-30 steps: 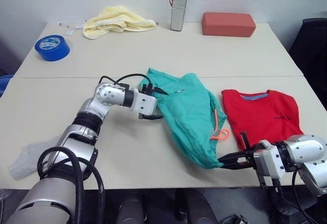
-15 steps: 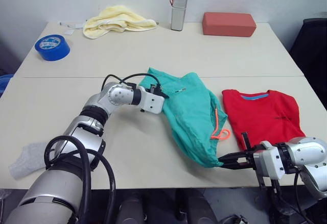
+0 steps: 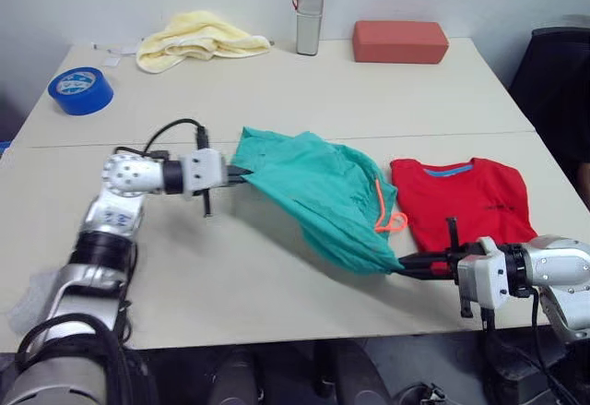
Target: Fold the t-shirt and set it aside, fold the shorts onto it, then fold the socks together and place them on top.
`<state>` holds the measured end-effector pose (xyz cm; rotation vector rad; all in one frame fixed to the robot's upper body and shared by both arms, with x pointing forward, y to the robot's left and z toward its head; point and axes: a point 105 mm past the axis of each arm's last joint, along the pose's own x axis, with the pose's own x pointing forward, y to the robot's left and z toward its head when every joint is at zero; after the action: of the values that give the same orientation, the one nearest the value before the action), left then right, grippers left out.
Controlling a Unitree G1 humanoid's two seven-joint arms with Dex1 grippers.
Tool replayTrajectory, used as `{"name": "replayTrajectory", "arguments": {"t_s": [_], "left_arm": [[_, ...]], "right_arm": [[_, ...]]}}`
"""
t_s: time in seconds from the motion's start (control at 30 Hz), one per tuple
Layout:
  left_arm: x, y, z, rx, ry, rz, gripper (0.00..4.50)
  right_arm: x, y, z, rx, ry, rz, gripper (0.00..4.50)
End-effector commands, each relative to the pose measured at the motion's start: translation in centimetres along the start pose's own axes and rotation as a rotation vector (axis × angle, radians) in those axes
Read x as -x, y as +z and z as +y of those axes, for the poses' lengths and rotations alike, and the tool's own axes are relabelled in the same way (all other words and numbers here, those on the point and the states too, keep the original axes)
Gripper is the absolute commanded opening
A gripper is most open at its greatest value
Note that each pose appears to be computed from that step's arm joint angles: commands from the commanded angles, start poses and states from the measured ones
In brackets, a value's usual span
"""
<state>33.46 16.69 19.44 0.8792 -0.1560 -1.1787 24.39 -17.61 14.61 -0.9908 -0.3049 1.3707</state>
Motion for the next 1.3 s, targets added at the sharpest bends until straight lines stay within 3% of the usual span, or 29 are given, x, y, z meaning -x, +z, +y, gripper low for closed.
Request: {"name": "replayTrajectory", "arguments": {"t_s": [0.03,0.13,0.27,0.33,0.5,0.67,0.73,0.8,0.87,0.93,1.03,1.1,1.2,1.3], "left_arm": [[3.6,2.6,-2.2,0.085,-0.067,-0.002,0.01],[6.0,4.3,-7.2,0.265,-0.242,-0.023,0.01],[8.7,4.3,-14.1,0.513,-0.459,0.114,0.01],[9.5,4.2,-16.4,0.61,-0.496,0.166,0.01],[9.4,3.5,-18.3,0.731,-0.433,0.172,0.01],[8.5,2.1,-16.6,0.781,-0.352,0.173,0.01],[7.9,0.9,-14.3,0.741,-0.266,0.183,0.01],[6.8,-1.5,-8.2,0.631,-0.022,0.205,0.01],[6.1,-2.2,-4.3,0.577,0.109,0.201,0.01],[6.3,-2.5,2.5,0.538,0.386,0.16,0.01],[9.2,1.0,14.4,0.293,0.858,0.034,0.01],[12.0,5.0,19.5,0.143,1.1,-0.073,0.01],[15.5,10.7,22.5,-0.118,1.31,-0.17,0.01],[16.3,13.9,22.9,-0.274,1.324,-0.236,0.01]], "right_arm": [[0.3,-0.4,-1.6,0.102,-0.069,0.042,0.0],[-0.1,-0.6,-2.0,0.134,-0.09,0.051,0.0],[-0.4,-0.1,-0.9,0.105,-0.06,0.017,0.0],[-0.5,0.6,0.4,0.063,-0.007,-0.019,0.0],[0.1,1.9,4.5,-0.157,0.195,-0.074,0.0],[0.1,1.3,3.0,-0.16,0.208,-0.032,0.0],[-0.3,0.8,0.7,-0.087,0.15,-0.012,0.0],[-0.9,0.5,-4.8,0.085,0.0,0.01,0.0],[-1.2,0.7,-8.1,0.172,-0.085,0.016,0.0],[-0.9,1.3,-13.6,0.316,-0.258,0.047,0.0],[1.2,4.7,-23.2,0.554,-0.608,0.099,0.0],[3.0,6.8,-26.9,0.65,-0.775,0.122,0.0],[5.0,8.9,-29.4,0.763,-0.923,0.157,0.0],[6.0,9.8,-29.9,0.845,-0.98,0.168,0.0]]}}
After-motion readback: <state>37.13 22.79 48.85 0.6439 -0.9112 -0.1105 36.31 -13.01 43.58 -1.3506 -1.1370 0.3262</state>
